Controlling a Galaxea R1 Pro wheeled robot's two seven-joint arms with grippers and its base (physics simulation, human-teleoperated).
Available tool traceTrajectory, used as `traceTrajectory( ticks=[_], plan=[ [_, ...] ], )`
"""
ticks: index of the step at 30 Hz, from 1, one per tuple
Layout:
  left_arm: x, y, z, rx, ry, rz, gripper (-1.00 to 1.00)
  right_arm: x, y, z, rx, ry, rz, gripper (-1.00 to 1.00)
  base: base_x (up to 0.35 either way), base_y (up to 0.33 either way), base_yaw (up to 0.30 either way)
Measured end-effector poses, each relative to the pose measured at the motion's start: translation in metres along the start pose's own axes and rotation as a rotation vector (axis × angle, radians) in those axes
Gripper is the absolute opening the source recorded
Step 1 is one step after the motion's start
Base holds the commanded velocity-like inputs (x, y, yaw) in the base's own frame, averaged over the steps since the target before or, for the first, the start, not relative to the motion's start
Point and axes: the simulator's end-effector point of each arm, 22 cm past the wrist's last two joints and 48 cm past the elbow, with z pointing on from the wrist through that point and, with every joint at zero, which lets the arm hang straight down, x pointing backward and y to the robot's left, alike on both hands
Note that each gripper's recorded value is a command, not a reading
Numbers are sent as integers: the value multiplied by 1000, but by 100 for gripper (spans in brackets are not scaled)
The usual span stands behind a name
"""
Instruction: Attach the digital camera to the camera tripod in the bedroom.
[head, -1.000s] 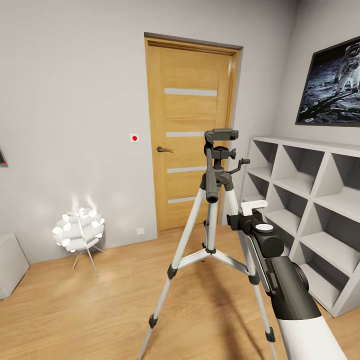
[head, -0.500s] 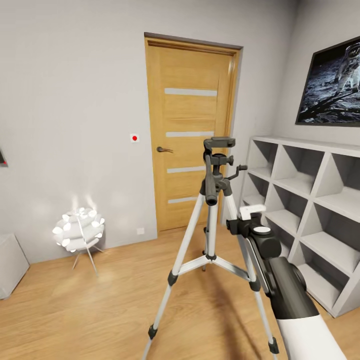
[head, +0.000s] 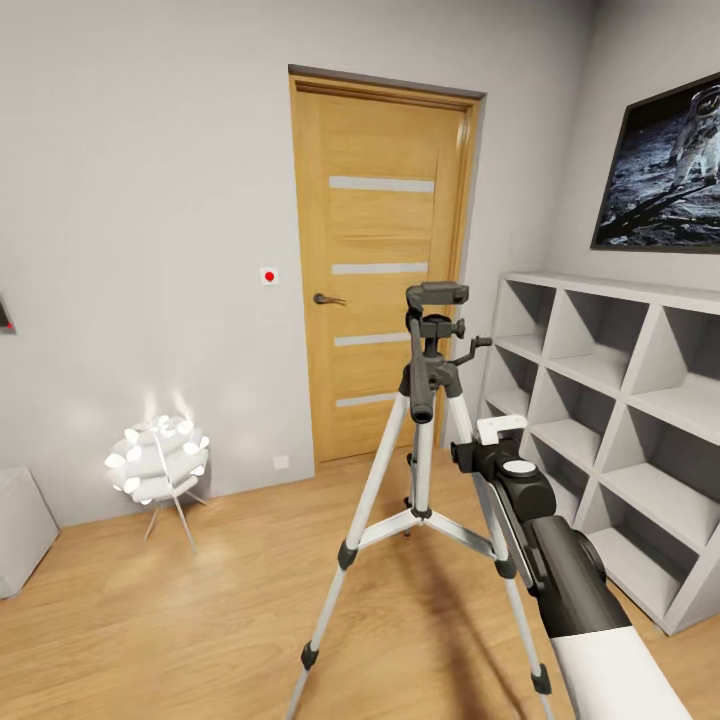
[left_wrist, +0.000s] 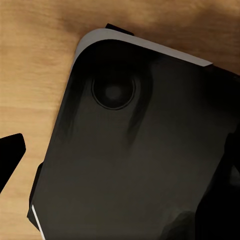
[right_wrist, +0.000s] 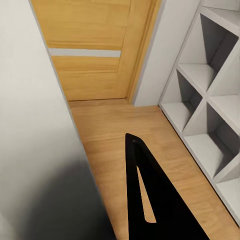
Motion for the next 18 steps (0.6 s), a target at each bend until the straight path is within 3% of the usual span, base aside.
traceTrajectory(
  ticks=[18],
  plan=[
    [0,0,0,0,0,0,100,9,-2,4,1,21,6,-100,0,0,0]
  ],
)
